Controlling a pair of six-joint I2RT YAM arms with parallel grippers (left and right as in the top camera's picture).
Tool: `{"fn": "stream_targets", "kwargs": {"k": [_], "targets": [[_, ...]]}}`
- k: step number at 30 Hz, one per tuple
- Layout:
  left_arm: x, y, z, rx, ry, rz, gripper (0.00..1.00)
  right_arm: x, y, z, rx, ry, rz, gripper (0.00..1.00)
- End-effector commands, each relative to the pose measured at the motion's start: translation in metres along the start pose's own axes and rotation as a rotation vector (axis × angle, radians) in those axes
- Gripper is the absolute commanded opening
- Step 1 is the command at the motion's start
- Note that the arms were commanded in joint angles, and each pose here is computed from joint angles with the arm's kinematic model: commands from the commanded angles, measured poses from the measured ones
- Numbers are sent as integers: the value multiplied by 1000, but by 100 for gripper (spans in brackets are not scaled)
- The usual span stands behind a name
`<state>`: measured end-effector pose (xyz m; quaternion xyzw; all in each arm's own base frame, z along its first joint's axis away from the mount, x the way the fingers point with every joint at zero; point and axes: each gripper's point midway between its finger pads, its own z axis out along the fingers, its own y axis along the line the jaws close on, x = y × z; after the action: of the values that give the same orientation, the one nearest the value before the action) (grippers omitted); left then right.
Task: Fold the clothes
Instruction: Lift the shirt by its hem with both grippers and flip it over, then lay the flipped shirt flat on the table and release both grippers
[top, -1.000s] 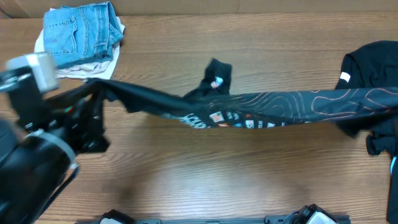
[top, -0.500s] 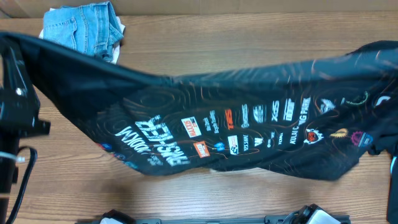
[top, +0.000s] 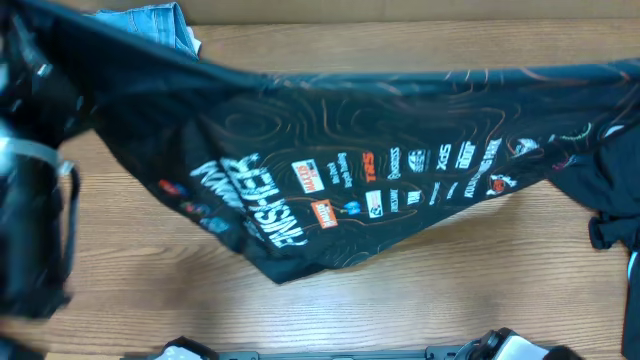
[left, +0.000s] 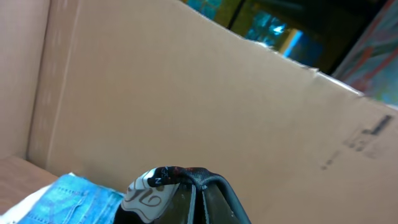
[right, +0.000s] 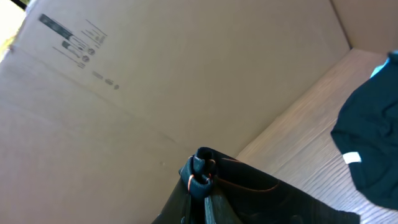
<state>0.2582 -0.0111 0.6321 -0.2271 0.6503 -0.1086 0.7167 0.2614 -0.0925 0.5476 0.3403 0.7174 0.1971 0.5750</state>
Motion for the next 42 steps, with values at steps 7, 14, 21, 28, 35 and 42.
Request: {"fn": "stream_targets", "kwargs": {"k": [7,14,21,28,35,42], "targets": [[173,-33,184,-189,200,249,7,19,-53,165,80,234,53,4],[318,-2,297,-285,284,321,9,114,-72,328,147,376,-36,4],[434,38,341,-274,445,402,100,200,-100,412,214,446,-151,100],[382,20,288,-260,538,447,100,139,-91,331,319,386,-188,100],[354,-4,170,-69,902,386,100,127,-83,228,410,463,-200,100],[289,32,99,-270,893,319,97,118,-97,157,582,445,-142,100]]}}
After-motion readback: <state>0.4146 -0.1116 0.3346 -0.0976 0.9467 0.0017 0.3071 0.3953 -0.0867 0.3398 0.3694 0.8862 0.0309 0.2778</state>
